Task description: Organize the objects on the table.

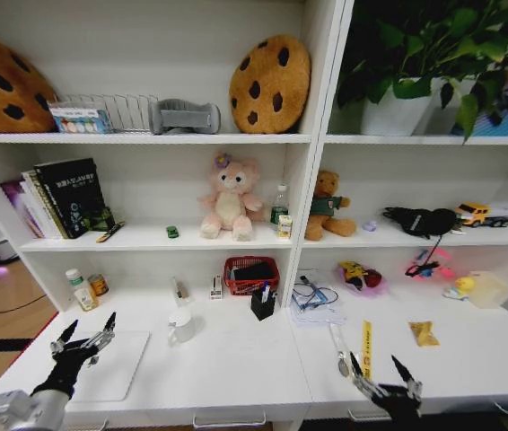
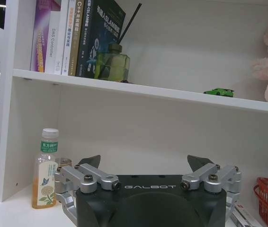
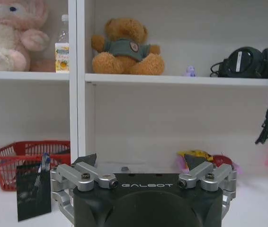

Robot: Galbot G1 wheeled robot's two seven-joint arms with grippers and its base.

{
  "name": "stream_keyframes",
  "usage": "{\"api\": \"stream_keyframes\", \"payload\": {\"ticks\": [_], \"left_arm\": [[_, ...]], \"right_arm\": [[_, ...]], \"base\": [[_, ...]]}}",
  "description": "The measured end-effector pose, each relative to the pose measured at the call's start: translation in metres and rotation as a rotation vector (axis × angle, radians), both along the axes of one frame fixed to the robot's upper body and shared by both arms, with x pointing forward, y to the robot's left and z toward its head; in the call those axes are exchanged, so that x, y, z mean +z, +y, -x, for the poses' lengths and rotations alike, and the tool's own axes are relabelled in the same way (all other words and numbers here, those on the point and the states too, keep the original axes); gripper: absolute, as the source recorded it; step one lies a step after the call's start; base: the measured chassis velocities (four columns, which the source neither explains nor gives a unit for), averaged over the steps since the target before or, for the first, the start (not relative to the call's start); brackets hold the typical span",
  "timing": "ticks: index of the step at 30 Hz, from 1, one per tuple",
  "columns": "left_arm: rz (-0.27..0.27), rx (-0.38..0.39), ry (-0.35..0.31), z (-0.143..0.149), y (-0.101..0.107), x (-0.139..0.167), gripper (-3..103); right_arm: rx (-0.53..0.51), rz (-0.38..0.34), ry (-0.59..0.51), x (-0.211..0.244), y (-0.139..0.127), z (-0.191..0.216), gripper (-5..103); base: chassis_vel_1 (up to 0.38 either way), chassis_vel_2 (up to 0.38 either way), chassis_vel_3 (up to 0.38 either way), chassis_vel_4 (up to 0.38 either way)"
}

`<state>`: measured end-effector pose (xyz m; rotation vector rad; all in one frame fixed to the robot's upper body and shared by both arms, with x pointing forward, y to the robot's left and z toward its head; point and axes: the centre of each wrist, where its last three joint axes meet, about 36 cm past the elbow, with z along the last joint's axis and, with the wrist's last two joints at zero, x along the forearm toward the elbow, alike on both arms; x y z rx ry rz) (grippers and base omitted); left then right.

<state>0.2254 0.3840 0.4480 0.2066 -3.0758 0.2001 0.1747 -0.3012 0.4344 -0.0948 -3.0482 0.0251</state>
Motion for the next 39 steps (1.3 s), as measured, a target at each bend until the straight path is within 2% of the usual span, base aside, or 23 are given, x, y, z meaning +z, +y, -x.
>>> {"api": "stream_keyframes", "payload": {"ticks": [5, 10, 25, 32, 39], "left_arm": [[0.0, 0.0, 0.0, 0.0, 0.0, 0.0, 100], [0.0, 0.0, 0.0, 0.0, 0.0, 0.0, 100], [0.0, 0.0, 0.0, 0.0, 0.0, 0.0, 100], [0.0, 0.0, 0.0, 0.0, 0.0, 0.0, 100], [0.0, 0.0, 0.0, 0.0, 0.0, 0.0, 100]], "right_arm": [[0.003, 0.011, -0.026, 0.004, 0.001, -0.016, 100], [-0.004, 0.043, -0.005, -0.006, -0.003, -0.015, 100], [-0.068, 0.046, -0.007, -0.019, -0.02, -0.02, 100], [-0.112, 0.046, -0.013, -0.022, -0.036, -0.027, 100], [-0.158, 0.077, -0.015, -0.028, -0.063, -0.039, 100]], "base": [[0.0, 0.0, 0.0, 0.0], [0.0, 0.0, 0.0, 0.0], [0.0, 0.0, 0.0, 0.0], [0.0, 0.0, 0.0, 0.0], [-0.024, -0.024, 0.014, 0.02]]}}
